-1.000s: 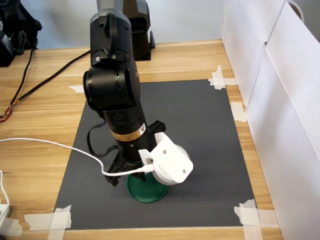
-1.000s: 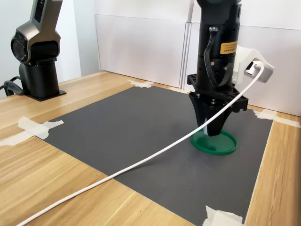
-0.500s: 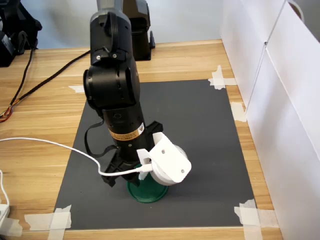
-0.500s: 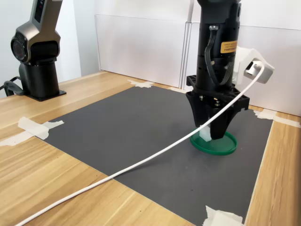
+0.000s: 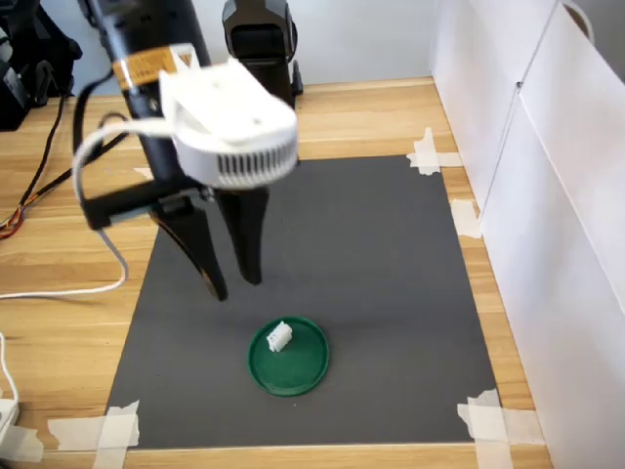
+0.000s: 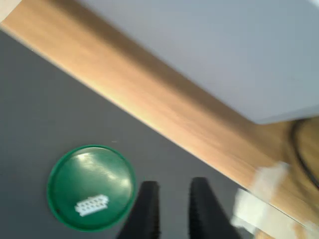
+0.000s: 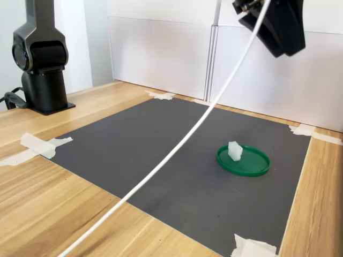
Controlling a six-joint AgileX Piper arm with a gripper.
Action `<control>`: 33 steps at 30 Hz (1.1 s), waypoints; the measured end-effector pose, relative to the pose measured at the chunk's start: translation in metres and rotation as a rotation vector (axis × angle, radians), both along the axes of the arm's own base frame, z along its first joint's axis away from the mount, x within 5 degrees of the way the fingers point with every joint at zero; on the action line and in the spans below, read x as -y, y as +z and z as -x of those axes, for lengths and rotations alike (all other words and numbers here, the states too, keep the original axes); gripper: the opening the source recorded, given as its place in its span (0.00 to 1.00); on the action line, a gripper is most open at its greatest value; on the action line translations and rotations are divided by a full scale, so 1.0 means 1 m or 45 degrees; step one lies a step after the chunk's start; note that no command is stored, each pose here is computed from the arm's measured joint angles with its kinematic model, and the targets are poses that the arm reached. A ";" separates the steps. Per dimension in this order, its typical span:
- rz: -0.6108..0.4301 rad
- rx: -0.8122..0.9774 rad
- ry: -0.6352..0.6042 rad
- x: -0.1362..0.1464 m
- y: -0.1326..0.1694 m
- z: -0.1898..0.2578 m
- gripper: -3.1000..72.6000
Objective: Grasp a white terminal and put it in the green lid.
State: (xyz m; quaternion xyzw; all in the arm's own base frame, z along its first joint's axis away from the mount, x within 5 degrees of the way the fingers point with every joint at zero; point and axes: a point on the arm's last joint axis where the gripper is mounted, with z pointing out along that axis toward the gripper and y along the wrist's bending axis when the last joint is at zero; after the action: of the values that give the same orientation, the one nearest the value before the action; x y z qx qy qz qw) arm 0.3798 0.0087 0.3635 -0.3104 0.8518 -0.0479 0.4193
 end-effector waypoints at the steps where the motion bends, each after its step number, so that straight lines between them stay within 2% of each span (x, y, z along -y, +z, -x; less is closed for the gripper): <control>1: -0.004 0.028 -0.020 0.003 0.004 0.009 0.14; 3: -0.036 0.071 -0.072 0.005 0.010 0.027 0.06; 5: -0.092 0.106 -0.132 0.005 0.015 0.047 0.03; 12: -0.458 0.315 -0.413 0.007 0.030 0.121 0.01; 17: -0.624 0.421 -0.492 0.006 0.030 0.173 0.01; 22: -0.640 0.421 -0.507 0.005 0.005 0.213 0.01; 27: -0.626 0.382 -0.518 0.004 -0.037 0.249 0.01; 33: -0.524 0.373 -0.507 0.005 -0.084 0.285 0.01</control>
State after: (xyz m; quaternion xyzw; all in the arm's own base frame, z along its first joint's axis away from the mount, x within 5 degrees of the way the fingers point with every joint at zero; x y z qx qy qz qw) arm 0.0951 0.0034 0.2791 -0.0361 0.8183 0.0000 0.5736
